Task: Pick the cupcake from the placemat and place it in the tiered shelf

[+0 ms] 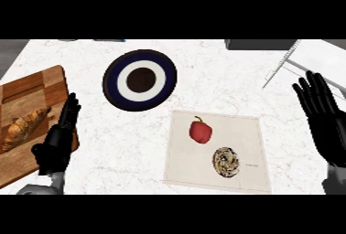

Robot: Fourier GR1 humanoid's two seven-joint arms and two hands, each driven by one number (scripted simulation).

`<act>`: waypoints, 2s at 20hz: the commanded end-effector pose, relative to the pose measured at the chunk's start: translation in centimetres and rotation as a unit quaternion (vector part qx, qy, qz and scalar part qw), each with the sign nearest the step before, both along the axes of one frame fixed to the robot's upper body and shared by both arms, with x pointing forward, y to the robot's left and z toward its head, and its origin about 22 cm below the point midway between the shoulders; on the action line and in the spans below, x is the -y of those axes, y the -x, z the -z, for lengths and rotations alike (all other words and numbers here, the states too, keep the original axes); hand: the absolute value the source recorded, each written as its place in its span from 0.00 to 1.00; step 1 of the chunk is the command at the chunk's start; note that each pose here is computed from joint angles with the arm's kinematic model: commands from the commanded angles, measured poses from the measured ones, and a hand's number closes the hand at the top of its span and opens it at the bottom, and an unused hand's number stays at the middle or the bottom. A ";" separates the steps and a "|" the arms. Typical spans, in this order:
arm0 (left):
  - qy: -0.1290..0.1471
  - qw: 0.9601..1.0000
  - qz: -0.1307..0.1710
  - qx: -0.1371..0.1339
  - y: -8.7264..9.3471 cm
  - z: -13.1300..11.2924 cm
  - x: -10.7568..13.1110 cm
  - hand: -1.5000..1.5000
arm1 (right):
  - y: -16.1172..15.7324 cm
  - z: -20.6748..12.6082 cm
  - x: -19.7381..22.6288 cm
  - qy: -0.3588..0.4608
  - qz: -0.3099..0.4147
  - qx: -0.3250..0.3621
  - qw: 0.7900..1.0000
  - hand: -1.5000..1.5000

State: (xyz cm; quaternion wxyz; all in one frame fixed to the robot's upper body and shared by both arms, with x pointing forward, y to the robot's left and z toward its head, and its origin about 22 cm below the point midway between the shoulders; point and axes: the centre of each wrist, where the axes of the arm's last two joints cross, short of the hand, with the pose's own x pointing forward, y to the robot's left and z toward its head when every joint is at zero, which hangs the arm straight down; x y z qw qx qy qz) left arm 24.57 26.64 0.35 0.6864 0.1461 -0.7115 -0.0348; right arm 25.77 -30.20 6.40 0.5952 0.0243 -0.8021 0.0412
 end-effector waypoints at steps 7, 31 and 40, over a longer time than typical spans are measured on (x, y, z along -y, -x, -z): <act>0.006 0.996 0.092 0.007 -1.8 -1.4 2.9 0.50 | -1.3 4.5 -6.3 -0.251 -0.130 -0.140 0.949 0.00; 0.010 0.992 0.127 -0.024 -2.7 -0.3 4.3 0.50 | -3.4 -3.6 -0.1 0.238 -0.151 -0.055 0.958 0.00; 0.007 0.992 0.119 -0.030 -4.0 -1.2 3.2 0.50 | -2.2 -9.9 -4.2 0.464 -0.208 -0.094 0.856 0.00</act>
